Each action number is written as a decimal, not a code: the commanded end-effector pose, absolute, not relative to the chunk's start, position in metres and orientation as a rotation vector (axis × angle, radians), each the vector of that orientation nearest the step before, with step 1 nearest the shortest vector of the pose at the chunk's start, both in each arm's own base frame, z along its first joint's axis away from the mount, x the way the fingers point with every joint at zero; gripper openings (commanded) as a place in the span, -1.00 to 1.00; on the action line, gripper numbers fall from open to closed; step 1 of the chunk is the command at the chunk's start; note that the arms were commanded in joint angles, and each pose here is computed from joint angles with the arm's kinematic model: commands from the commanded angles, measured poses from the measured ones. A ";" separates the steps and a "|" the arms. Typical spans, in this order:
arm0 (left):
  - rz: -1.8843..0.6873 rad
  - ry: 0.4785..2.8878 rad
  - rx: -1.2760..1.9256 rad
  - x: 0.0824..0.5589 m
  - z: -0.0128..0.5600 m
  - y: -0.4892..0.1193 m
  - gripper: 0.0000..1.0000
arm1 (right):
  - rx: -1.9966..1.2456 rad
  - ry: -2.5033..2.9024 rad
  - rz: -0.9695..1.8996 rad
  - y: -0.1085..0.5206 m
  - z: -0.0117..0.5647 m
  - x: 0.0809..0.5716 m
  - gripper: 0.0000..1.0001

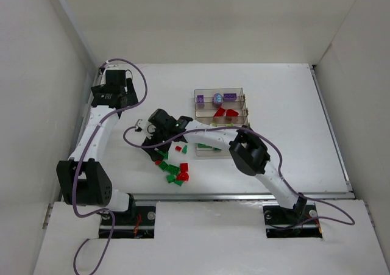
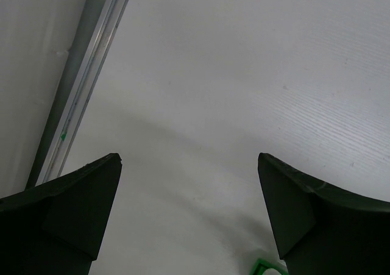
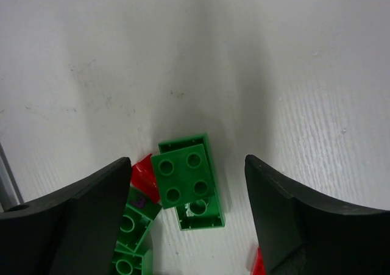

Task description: Sort the legos into containers by color

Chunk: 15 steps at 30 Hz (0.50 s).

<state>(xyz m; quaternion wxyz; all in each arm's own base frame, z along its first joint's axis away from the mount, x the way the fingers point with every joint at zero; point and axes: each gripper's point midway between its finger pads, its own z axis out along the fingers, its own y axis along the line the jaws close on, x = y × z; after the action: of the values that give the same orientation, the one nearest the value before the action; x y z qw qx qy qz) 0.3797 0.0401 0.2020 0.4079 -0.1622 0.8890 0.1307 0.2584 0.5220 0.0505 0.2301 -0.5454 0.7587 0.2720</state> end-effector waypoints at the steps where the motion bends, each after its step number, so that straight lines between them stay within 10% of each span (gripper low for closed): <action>1: 0.329 2.169 -0.433 0.379 0.220 0.044 0.86 | -1.537 2.026 0.806 0.535 0.061 0.252 0.56; 15: 0.309 2.184 -0.422 0.378 0.215 0.040 0.86 | -1.520 1.945 0.866 0.535 0.106 0.246 -0.50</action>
<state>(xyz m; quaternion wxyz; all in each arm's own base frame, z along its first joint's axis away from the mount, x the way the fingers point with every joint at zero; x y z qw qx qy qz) 0.3812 0.0397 0.2013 0.4110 -0.1623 0.8878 0.1289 0.2512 0.5214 0.0410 0.2111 -0.5532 0.7553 0.2810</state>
